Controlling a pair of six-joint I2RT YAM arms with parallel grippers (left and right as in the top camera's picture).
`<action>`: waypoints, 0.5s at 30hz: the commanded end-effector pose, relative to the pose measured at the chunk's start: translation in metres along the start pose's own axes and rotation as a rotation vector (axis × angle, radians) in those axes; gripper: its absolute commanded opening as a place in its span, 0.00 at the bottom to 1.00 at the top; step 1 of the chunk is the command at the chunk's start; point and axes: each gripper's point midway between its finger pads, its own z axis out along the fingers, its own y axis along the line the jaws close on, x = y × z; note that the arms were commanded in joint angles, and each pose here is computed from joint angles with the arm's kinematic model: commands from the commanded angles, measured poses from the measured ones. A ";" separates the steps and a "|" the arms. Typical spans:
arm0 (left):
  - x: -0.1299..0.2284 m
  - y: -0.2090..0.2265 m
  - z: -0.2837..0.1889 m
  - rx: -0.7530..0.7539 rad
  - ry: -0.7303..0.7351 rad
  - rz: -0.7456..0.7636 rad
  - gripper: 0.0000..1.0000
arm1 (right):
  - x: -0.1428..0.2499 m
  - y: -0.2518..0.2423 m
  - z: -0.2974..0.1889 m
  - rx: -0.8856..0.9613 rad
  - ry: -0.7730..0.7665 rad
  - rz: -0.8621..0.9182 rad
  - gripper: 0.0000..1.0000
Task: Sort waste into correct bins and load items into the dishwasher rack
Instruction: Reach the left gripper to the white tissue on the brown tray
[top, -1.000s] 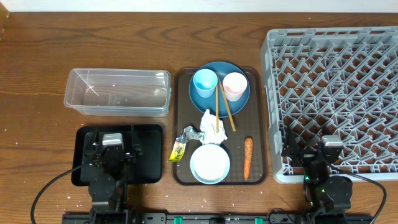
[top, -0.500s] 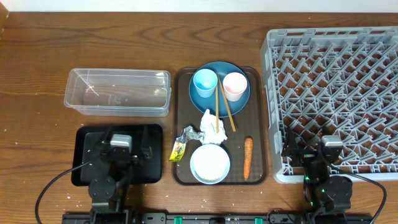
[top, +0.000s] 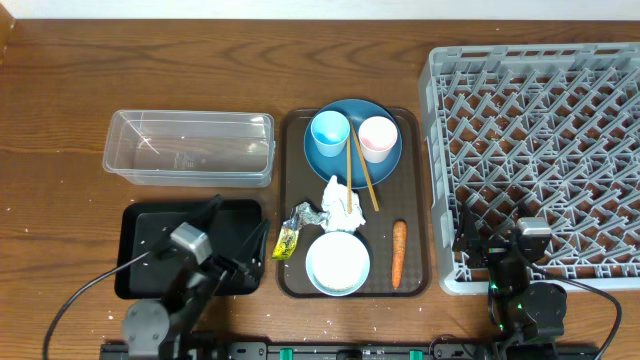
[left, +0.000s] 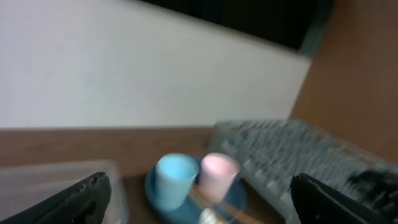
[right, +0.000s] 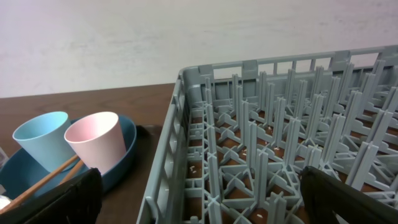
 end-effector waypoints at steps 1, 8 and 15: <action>-0.049 -0.027 -0.007 0.061 -0.074 -0.021 0.95 | 0.002 0.002 0.000 -0.008 0.007 0.010 0.99; -0.116 -0.041 0.001 0.038 -0.075 0.007 0.95 | 0.002 0.002 0.000 -0.008 0.007 0.010 0.99; -0.108 -0.031 0.044 0.047 0.258 -0.098 0.95 | 0.002 0.002 0.000 -0.008 0.007 0.010 0.99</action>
